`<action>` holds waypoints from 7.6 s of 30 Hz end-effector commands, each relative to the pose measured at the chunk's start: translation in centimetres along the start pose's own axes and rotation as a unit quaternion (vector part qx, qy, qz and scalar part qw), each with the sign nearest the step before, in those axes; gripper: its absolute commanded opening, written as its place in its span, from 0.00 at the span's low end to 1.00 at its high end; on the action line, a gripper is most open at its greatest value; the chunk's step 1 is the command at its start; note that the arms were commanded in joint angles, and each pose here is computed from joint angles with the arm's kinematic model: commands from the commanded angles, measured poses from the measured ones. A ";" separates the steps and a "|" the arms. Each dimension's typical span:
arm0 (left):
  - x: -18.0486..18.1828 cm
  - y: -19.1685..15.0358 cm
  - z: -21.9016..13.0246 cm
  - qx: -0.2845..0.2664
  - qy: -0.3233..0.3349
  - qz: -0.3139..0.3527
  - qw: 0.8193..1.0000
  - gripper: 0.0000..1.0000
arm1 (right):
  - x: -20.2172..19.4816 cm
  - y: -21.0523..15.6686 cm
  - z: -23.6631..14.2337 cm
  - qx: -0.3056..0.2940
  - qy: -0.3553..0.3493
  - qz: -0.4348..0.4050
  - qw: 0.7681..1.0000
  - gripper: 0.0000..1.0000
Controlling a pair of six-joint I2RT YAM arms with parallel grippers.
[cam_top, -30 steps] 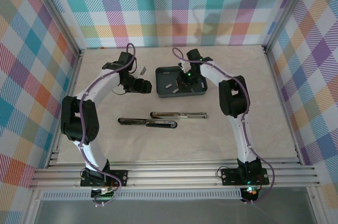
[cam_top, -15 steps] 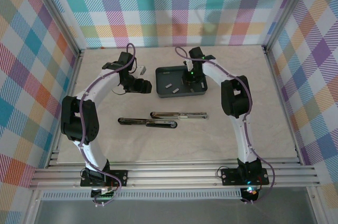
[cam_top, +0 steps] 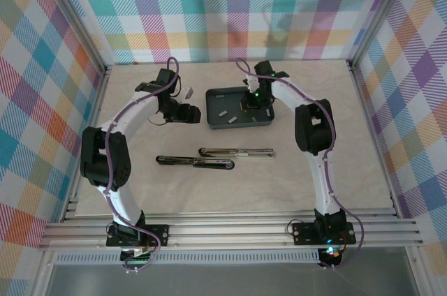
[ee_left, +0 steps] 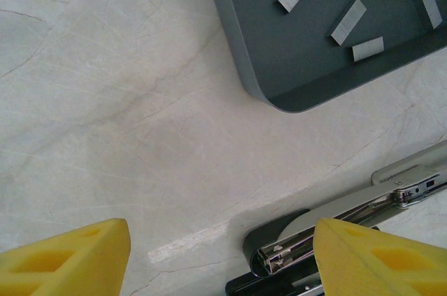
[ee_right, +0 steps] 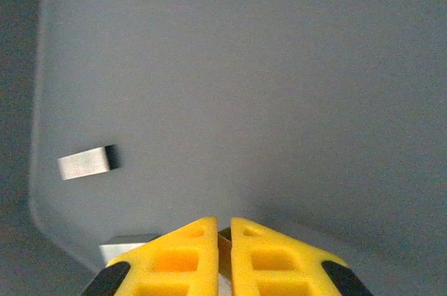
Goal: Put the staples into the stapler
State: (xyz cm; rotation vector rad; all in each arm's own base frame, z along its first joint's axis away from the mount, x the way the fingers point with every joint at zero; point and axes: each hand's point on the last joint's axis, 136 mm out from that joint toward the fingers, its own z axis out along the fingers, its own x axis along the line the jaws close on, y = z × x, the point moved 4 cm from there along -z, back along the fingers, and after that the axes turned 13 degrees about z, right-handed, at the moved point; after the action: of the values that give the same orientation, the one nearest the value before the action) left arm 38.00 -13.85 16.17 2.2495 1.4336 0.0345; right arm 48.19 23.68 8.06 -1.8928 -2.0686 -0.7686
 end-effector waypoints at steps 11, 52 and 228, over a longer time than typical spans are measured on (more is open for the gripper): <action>-0.6 0.8 -0.2 -0.013 -0.013 0.002 1.000 0.70 | 3.6 -0.3 0.5 0.055 0.134 0.012 0.989 0.14; 0.5 10.2 10.1 -0.051 -0.068 -0.095 0.992 0.70 | 4.9 1.5 -8.6 -0.108 0.049 -0.248 0.961 0.43; -2.4 -3.8 -4.2 -0.153 -0.021 -0.056 0.986 0.71 | 4.6 -28.0 -3.1 0.147 -0.152 -0.243 0.947 0.20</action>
State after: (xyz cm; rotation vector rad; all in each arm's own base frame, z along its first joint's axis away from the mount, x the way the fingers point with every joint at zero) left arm 32.58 -13.36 18.24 1.9230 1.4413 0.1218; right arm 19.84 24.77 6.56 -1.4092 -2.7416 -0.2471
